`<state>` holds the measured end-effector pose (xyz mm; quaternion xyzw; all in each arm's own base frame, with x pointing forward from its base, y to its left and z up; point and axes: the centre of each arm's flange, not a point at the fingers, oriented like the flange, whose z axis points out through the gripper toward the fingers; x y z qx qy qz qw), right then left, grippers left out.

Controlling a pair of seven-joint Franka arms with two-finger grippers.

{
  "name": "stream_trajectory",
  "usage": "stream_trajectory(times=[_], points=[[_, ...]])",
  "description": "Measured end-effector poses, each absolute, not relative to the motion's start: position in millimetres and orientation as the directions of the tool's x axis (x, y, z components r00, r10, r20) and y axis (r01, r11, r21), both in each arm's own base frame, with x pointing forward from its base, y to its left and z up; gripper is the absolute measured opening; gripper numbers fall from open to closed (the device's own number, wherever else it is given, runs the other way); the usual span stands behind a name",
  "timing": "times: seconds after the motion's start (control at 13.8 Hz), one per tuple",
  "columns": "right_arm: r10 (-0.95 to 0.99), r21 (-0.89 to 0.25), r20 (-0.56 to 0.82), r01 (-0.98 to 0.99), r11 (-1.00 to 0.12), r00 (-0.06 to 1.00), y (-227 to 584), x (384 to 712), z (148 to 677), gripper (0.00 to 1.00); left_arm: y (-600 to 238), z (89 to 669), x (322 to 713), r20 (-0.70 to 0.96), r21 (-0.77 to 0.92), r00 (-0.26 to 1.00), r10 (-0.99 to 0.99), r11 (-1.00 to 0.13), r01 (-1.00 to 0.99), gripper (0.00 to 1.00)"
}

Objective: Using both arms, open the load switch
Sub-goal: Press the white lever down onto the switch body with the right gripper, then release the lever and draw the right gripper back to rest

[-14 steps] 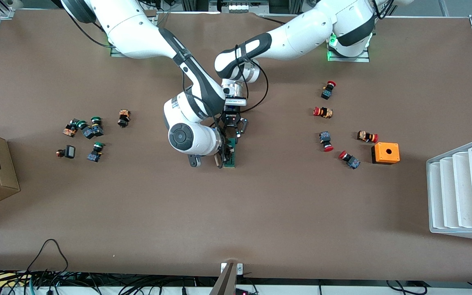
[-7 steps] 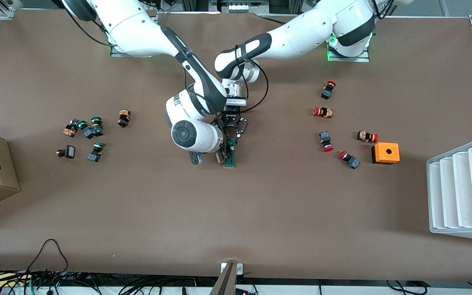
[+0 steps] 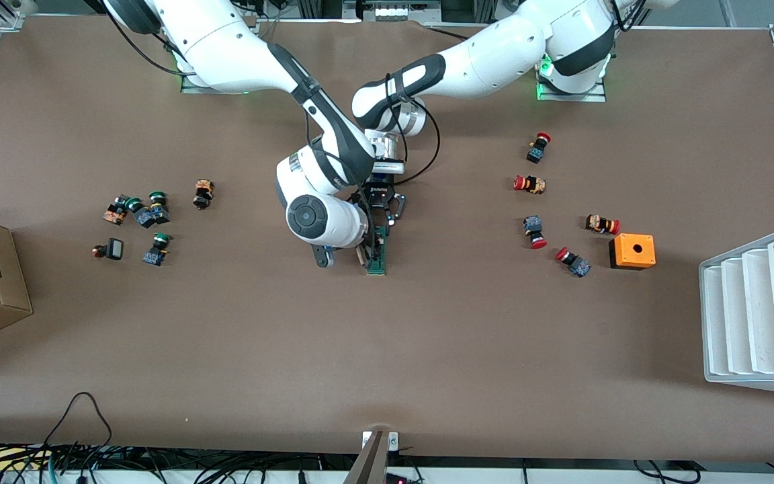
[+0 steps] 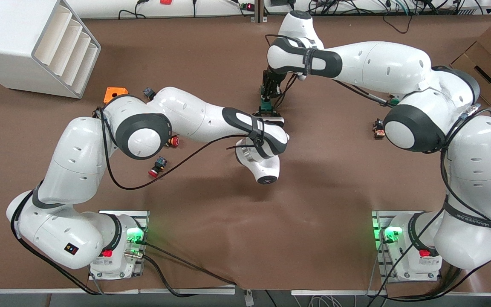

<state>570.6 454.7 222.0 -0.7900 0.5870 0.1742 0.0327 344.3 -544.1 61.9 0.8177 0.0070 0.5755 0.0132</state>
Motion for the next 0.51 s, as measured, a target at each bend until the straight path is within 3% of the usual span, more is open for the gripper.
stream_trajectory(times=[0.51], points=[[-0.917, 0.143, -0.307, -0.940, -0.309, 0.255, 455.2, 566.8, 214.9, 0.22, -544.1, 61.9, 344.3, 0.941, 0.030, 0.338, 0.027, -1.000, -0.004, 0.50]])
